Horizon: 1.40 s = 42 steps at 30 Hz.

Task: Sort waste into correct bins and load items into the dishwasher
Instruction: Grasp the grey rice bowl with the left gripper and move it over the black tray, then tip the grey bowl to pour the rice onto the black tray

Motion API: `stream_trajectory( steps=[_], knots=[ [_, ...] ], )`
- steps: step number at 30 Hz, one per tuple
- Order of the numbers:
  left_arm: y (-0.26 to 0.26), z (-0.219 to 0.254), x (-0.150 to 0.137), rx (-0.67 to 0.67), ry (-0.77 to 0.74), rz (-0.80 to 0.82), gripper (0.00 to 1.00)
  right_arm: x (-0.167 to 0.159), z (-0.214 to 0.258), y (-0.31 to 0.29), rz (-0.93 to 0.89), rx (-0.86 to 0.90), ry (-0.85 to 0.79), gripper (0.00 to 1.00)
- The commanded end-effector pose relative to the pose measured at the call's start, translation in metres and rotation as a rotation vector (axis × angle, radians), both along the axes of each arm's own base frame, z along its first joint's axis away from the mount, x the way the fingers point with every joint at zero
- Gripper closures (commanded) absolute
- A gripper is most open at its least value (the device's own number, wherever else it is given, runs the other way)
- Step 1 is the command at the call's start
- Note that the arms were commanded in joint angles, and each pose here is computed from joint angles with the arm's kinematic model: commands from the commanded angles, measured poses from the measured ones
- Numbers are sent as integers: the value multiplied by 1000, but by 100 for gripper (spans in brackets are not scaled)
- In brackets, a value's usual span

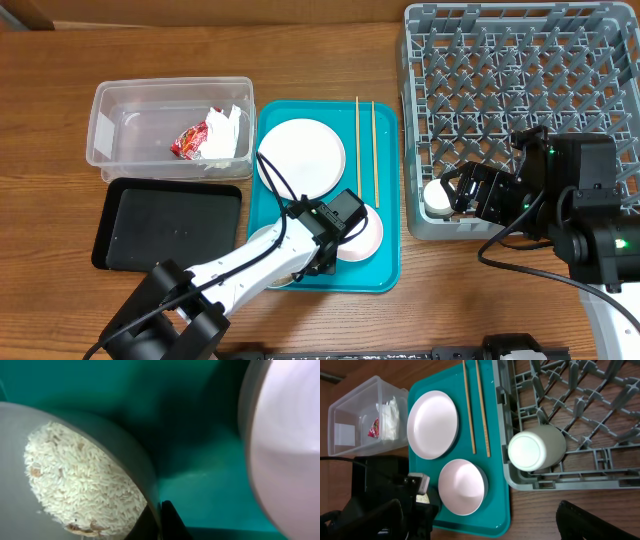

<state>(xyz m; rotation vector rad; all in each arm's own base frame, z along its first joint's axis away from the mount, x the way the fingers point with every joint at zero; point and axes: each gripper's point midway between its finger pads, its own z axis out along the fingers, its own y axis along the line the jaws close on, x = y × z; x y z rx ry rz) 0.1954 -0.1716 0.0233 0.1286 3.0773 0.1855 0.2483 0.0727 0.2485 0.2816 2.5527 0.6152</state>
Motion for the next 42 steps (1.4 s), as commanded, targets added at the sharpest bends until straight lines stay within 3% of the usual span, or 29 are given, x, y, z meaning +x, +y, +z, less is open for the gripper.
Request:
stream_trajectory(
  steps=[1, 7, 16, 26, 35, 38, 40, 42],
  knots=[
    [4, 19, 7, -9, -4, 26, 96, 3, 11, -3, -5, -20, -42, 0],
    [12, 81, 31, -152, -56, 17, 96, 3, 11, -3, -5, -20, -41, 0],
    [53, 137, 70, -705, -78, 131, 96, 2, 10, -3, -5, -20, -39, 0],
    [119, 163, 85, -1235, -219, 234, 96, 2, 10, -3, -7, -24, -36, 0],
    [144, 164, 90, -1403, -266, 310, 96, 2, 8, -6, -15, -35, -31, 0],
    [149, 149, 92, -1346, -252, 302, 96, 2, 9, -6, -15, -35, -32, 0],
    [146, 150, 88, -1384, -216, 333, 96, 2, 8, -6, -15, -35, -31, 0],
    [144, 150, 88, -1372, -274, 232, 96, 1, 8, -6, -16, -36, -27, 0]
  ],
)
